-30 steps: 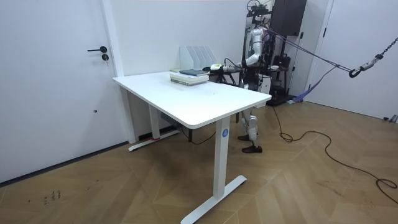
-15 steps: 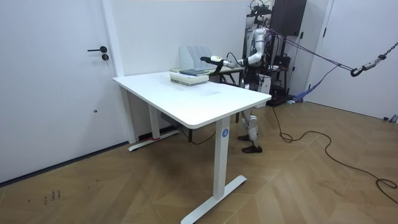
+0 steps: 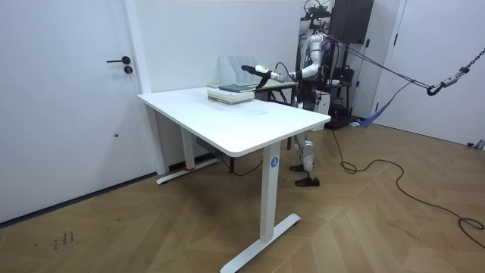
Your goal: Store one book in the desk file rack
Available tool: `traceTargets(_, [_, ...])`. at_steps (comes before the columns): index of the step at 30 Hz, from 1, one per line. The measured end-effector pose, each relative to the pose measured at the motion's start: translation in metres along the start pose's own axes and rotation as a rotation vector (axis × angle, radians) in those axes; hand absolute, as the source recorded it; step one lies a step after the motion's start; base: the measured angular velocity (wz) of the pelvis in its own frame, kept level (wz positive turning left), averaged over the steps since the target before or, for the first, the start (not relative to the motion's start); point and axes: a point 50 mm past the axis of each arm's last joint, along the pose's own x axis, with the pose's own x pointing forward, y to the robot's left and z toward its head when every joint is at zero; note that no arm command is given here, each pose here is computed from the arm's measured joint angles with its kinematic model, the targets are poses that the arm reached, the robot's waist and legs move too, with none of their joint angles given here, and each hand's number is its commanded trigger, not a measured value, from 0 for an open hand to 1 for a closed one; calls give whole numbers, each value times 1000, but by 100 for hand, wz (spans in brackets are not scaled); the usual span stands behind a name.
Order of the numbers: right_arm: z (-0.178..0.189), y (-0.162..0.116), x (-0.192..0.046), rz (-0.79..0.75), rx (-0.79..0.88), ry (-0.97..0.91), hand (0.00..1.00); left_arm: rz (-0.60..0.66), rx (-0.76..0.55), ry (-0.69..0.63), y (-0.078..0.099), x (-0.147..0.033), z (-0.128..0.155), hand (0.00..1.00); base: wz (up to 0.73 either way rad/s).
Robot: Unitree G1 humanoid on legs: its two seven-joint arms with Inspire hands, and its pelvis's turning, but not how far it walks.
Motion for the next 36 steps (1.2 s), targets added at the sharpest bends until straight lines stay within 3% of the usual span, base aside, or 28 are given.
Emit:
traceTargets(13, [-5, -2, 0, -11, 39, 18, 0, 46, -16, 61, 6, 3, -9, 0, 0])
traceTargets(36, [-17, 0, -1, 12, 59, 90, 0, -9, 44, 250, 2, 12, -46, 0, -2])
